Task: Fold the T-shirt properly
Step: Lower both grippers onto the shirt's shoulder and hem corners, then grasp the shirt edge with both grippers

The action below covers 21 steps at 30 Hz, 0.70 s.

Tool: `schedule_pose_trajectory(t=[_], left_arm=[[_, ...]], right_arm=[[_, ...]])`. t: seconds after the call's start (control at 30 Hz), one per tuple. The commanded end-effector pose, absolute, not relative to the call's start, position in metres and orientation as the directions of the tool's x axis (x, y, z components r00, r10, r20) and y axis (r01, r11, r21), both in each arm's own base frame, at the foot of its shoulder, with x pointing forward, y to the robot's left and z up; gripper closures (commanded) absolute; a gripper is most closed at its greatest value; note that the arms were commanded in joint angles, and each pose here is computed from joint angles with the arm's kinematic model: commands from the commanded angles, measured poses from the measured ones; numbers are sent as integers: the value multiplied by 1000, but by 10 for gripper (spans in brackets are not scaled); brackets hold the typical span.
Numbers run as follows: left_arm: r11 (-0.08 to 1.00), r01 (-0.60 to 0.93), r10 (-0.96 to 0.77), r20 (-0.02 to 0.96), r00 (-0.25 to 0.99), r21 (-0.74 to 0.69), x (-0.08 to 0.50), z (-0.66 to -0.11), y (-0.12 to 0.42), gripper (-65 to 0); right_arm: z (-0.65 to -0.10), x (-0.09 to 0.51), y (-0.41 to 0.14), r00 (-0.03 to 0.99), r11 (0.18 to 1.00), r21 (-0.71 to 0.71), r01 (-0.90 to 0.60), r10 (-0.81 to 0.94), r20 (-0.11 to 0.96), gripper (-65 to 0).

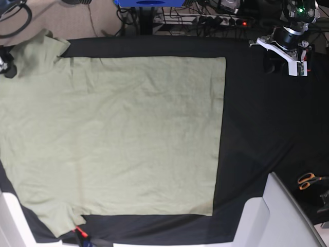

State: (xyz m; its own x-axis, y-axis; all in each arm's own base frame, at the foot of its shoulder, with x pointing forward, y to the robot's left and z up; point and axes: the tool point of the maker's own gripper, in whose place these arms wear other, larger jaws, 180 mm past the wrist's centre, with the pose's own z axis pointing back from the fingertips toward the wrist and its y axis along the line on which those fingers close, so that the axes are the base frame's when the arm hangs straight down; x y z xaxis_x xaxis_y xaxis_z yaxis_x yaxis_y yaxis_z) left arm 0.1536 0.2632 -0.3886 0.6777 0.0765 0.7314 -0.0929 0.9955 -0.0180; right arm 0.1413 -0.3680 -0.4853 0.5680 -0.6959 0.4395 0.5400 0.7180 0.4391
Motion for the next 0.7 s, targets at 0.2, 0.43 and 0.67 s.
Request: schedule_pose_trajectory(t=[0.2,0.43,0.67], left_arm=[[994,-103,94,727,680,-32,152,-396,265,-115],[969,-204,243,683,688,-139,142,-426,260,-123],[879,-326,476,614,630,-347,134,-442,266,-324]], right_arm=[[-497,117,-348,654,756,401,518,-652,384,-521],[-500,123,-331,692,779,407,476,-618,373,-324],[-501,123,-329,696,779,409,476,-618,366,0]])
